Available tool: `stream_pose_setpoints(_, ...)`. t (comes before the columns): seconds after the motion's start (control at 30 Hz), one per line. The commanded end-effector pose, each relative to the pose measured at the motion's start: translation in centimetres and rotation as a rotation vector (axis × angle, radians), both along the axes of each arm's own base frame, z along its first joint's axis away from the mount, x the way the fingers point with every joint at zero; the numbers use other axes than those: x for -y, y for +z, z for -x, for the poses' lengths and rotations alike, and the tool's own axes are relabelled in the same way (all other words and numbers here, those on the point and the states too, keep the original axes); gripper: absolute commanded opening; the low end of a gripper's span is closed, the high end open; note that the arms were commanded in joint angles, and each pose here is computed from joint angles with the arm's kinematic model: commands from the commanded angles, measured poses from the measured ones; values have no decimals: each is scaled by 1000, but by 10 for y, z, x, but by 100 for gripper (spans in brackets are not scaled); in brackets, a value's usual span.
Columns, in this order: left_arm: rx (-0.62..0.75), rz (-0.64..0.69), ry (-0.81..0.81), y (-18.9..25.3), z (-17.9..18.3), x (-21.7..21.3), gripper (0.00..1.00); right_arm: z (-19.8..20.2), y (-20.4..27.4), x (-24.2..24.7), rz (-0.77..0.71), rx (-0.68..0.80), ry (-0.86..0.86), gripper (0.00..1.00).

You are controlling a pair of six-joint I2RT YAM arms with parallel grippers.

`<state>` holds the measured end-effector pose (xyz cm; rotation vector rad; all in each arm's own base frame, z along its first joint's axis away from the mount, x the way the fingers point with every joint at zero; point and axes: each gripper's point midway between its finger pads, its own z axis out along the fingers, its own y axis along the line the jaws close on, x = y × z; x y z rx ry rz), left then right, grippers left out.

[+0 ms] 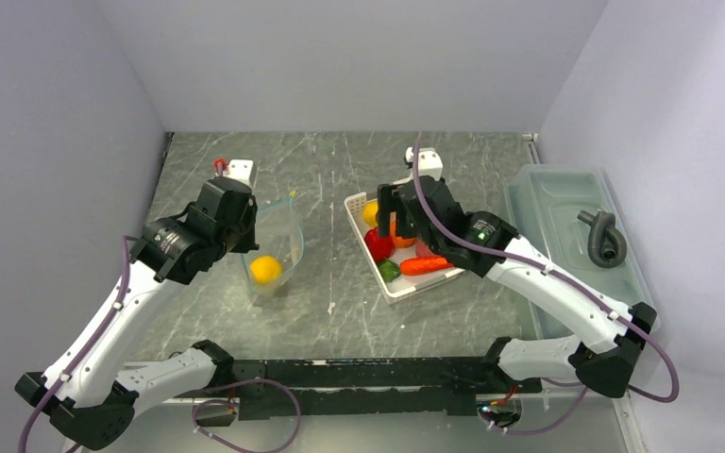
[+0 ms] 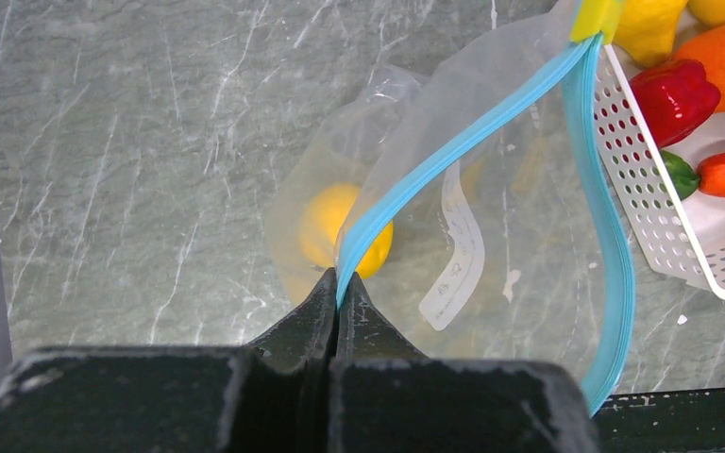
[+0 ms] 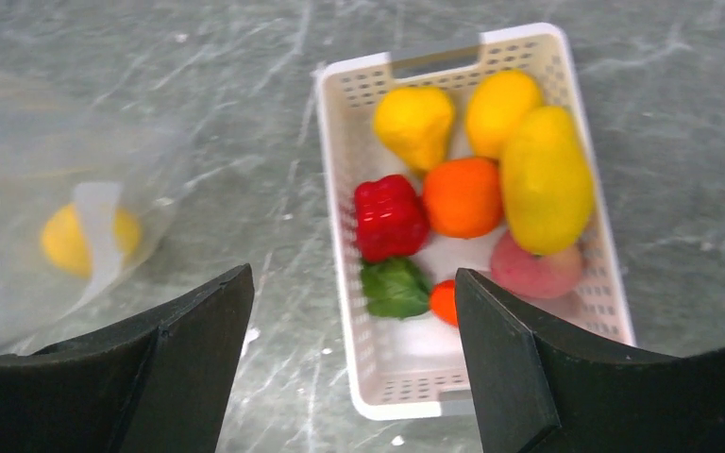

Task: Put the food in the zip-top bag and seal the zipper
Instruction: Pick up the fake fruit from the bin.

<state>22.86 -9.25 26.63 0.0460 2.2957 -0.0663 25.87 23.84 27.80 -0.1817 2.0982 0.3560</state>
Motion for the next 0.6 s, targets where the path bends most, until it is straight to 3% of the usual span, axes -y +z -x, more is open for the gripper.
stream_pose_setpoints(0.0,27,4,13,8,2,-5,0,-16,-24,34,110,-58,-75,80)
stream_pose_setpoints(0.57,30,-2,6,6,7,-8,0,-41,-116,89,214,-284,-230,73)
